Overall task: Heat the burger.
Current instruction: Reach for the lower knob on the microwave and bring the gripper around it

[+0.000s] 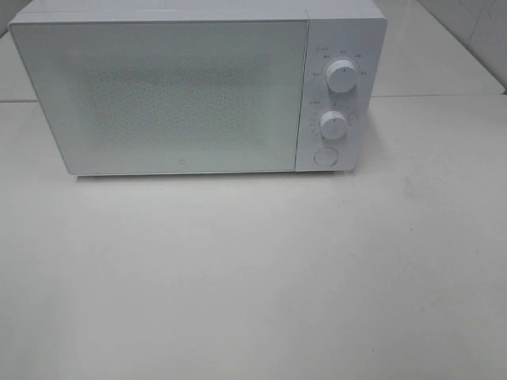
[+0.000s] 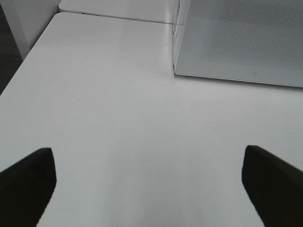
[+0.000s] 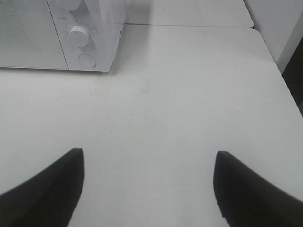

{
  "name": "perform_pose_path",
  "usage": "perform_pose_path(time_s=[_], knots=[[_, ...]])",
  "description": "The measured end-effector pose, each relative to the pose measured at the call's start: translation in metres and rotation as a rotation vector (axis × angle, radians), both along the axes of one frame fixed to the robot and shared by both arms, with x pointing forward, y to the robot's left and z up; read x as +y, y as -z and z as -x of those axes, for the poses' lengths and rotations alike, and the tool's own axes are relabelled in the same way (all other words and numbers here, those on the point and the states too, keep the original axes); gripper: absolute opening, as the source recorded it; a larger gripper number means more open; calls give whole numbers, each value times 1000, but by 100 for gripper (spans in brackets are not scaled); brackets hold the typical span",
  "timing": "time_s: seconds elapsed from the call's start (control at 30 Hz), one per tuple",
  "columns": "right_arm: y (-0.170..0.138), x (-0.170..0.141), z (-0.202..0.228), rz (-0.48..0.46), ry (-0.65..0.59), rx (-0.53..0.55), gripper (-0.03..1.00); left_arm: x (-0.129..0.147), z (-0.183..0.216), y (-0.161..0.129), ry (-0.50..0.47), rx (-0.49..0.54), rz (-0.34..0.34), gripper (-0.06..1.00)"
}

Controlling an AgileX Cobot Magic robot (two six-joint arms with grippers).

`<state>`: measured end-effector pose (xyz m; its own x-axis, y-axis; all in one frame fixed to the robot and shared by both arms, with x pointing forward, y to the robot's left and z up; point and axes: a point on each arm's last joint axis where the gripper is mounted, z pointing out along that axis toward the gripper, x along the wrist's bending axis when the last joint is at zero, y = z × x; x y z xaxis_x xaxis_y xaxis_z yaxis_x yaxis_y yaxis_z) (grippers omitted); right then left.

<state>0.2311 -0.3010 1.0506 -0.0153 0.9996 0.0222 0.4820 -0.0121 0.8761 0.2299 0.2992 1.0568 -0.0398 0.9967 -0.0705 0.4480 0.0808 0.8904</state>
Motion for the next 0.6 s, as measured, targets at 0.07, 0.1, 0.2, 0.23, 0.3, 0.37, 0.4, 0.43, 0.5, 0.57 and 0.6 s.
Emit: perform_pose_path(time_s=[0.07, 0.1, 0.2, 0.23, 0.3, 0.37, 0.4, 0.43, 0.5, 0.57, 0.6], knots=[[0, 0, 0, 0, 0, 0, 75, 0, 0, 0, 0, -1, 0, 99], [0, 0, 0, 0, 0, 0, 75, 0, 0, 0, 0, -1, 0, 99], [0, 0, 0, 0, 0, 0, 75, 0, 0, 0, 0, -1, 0, 99], [0, 0, 0, 0, 0, 0, 75, 0, 0, 0, 0, -1, 0, 99], [0, 0, 0, 0, 0, 0, 75, 0, 0, 0, 0, -1, 0, 99], [0, 0, 0, 0, 0, 0, 75, 0, 0, 0, -1, -1, 0, 99], [0, 0, 0, 0, 0, 0, 75, 0, 0, 0, -1, -1, 0, 99], [0, 0, 0, 0, 0, 0, 75, 0, 0, 0, -1, -1, 0, 99], [0, 0, 0, 0, 0, 0, 75, 0, 0, 0, -1, -1, 0, 99], [0, 0, 0, 0, 0, 0, 75, 0, 0, 0, -1, -1, 0, 99], [0, 0, 0, 0, 0, 0, 75, 0, 0, 0, -1, -1, 0, 99]])
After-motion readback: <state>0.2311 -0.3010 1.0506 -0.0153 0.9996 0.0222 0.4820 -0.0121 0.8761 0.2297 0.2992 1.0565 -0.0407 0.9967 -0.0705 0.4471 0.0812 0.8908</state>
